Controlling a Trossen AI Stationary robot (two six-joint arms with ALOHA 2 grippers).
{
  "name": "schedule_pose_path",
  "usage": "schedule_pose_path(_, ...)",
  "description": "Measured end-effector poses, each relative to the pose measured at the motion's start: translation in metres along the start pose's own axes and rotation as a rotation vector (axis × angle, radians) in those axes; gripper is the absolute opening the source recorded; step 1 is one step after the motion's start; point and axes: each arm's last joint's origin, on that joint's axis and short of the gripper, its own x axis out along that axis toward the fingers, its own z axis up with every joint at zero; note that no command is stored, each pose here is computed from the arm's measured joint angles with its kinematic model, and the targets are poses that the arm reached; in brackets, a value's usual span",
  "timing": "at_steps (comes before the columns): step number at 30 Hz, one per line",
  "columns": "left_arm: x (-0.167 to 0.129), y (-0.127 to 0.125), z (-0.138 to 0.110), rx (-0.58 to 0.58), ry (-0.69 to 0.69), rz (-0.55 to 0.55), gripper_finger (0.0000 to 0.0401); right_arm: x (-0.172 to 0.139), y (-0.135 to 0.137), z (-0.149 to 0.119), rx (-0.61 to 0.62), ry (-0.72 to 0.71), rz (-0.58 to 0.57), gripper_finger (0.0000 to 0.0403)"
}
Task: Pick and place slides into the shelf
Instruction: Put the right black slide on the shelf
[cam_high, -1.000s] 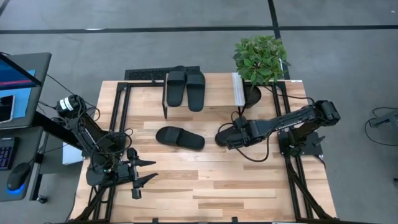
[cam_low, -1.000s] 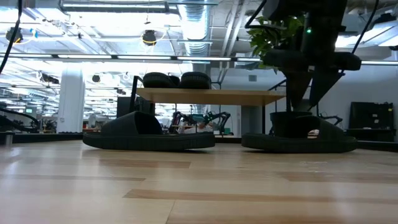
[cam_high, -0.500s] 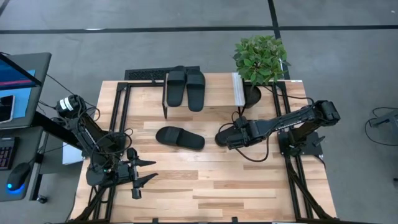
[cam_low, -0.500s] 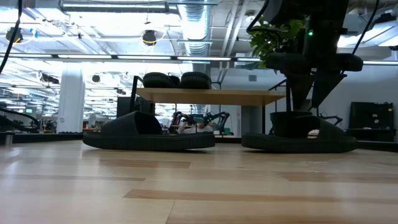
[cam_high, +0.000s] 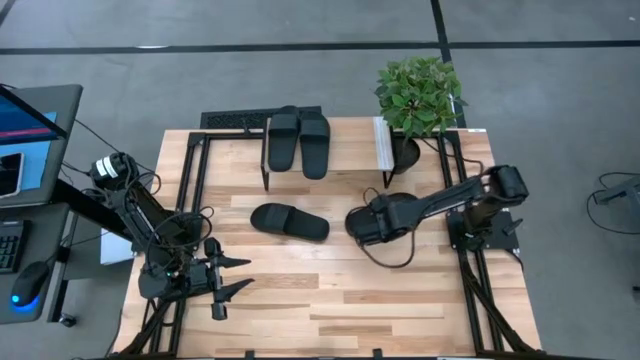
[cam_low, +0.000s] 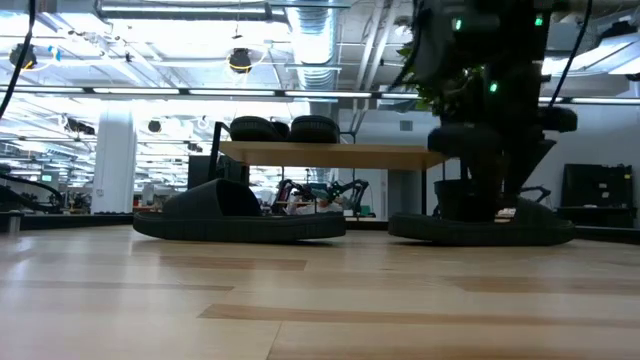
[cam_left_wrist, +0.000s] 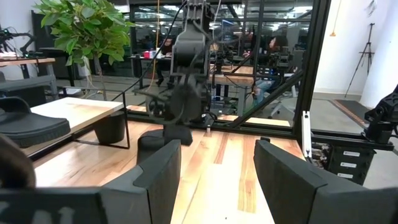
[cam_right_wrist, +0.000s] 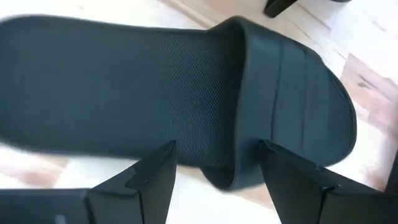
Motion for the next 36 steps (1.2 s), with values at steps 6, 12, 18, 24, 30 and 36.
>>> schedule_pose_path(6,0.000,0.000,0.000,0.000,-0.001,-0.008,0.0192,0.021,0.010,-0.002,-0.032,-0.010,-0.101,0.0221)
schedule_pose_path(12,0.000,0.000,0.000,0.000,-0.001,-0.008,0.0192,0.019,0.013,0.002,-0.050,-0.020,-0.152,0.0221)
schedule_pose_path(18,0.000,0.000,0.000,0.000,-0.001,-0.015,0.0192,0.008,0.011,0.005,-0.056,-0.007,-0.168,0.0221)
schedule_pose_path(24,0.000,-0.001,0.000,0.000,-0.003,-0.031,0.0192,0.008,0.009,0.005,-0.070,0.023,-0.200,0.0221)
schedule_pose_path(30,0.000,-0.001,0.000,0.000,-0.003,-0.032,0.0192,0.008,0.007,0.006,-0.073,0.027,-0.217,0.0221)
schedule_pose_path(36,0.000,-0.001,0.000,-0.009,-0.002,-0.032,0.0192,0.013,0.008,0.010,-0.057,0.034,-0.226,0.0221)
